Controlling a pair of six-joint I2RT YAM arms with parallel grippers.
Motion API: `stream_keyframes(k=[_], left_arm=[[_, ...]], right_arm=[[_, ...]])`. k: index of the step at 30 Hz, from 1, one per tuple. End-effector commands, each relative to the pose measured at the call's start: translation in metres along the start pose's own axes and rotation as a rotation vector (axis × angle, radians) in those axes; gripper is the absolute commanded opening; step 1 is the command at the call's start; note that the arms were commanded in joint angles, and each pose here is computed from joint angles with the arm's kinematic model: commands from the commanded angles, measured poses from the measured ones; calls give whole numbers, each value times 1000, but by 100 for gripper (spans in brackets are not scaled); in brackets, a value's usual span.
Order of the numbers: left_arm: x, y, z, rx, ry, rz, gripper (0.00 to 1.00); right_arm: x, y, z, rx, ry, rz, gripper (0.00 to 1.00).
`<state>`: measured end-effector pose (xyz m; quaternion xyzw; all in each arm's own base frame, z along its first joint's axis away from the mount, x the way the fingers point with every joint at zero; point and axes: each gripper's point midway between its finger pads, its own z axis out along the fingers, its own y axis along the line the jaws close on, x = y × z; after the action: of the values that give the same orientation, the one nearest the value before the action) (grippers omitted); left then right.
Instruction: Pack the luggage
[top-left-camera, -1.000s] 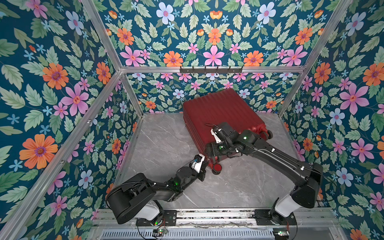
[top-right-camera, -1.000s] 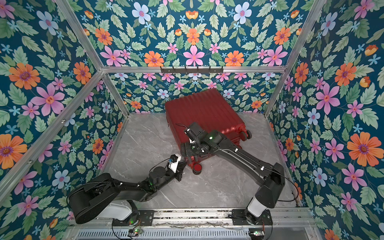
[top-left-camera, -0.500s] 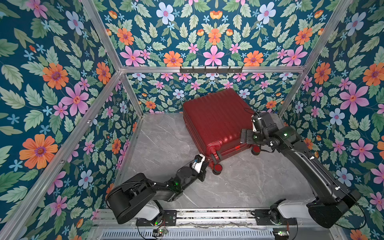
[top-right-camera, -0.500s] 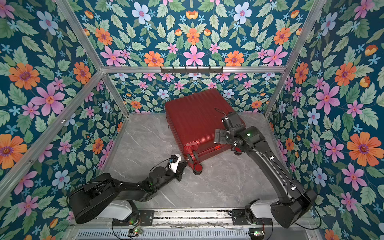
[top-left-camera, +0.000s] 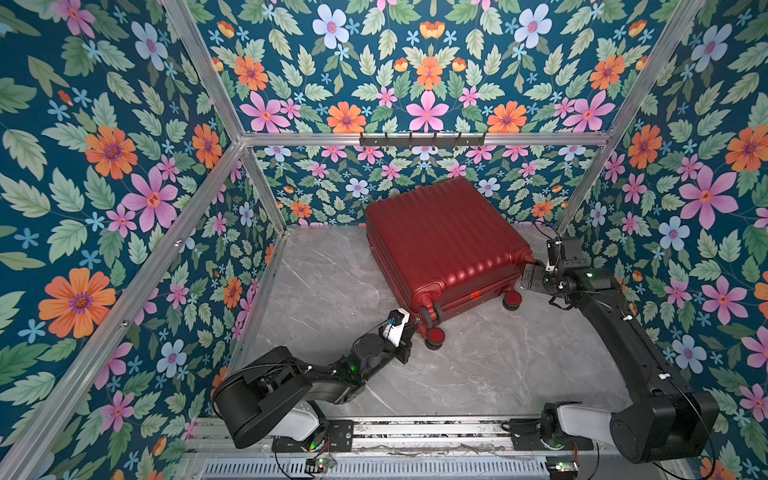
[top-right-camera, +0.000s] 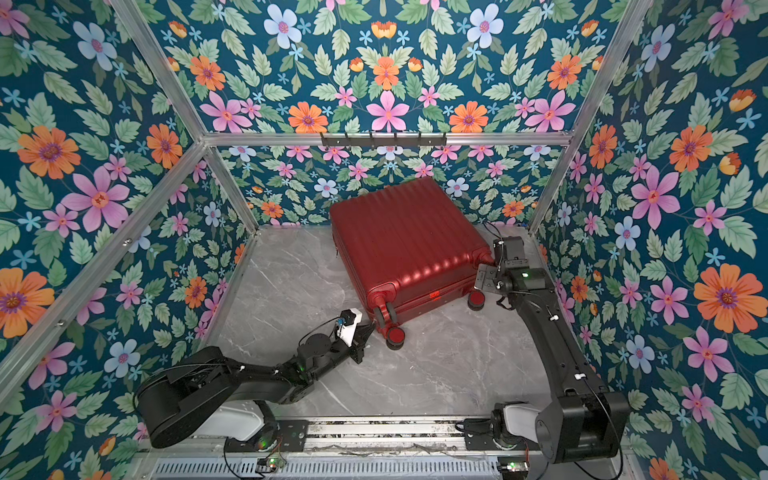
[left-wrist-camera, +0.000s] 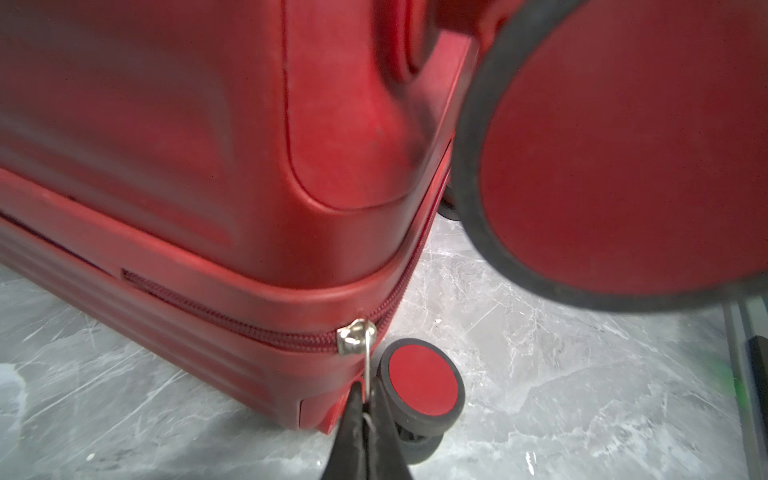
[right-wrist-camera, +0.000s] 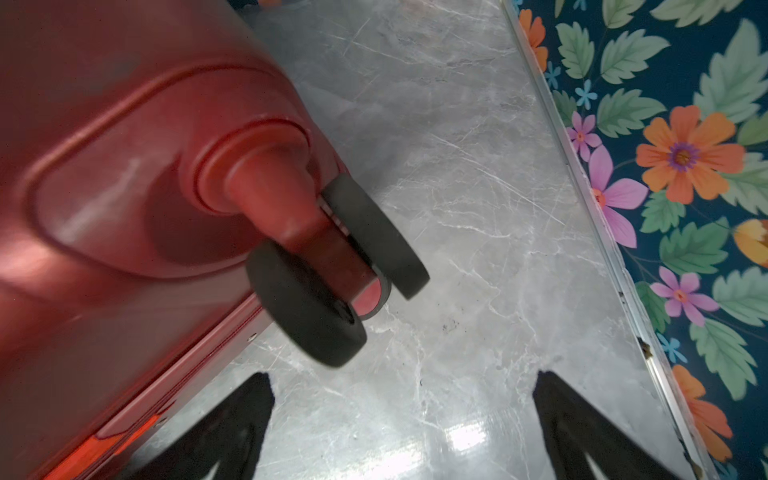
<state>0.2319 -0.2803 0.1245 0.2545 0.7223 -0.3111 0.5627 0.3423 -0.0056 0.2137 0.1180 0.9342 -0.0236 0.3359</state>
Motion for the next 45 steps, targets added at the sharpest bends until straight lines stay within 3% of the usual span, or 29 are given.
stream_keyframes(k=[1, 14, 30, 41, 45], left_arm=[[-15, -14, -3, 77, -60, -6, 0], [-12, -19, -4, 113, -83, -27, 0], [-26, -8, -10, 28, -131, 13, 0], [-27, -23, -11, -28, -123, 130, 0], [-31, -35, -12, -45, -139, 181, 0]], right_arm=[[-29, 23, 6, -120, -140, -102, 99], [-37, 31, 43, -140, -75, -202, 96], [-16, 33, 11, -212, -77, -88, 25], [11, 66, -10, -237, -34, -65, 2], [17, 68, -3, -231, 14, -24, 0]])
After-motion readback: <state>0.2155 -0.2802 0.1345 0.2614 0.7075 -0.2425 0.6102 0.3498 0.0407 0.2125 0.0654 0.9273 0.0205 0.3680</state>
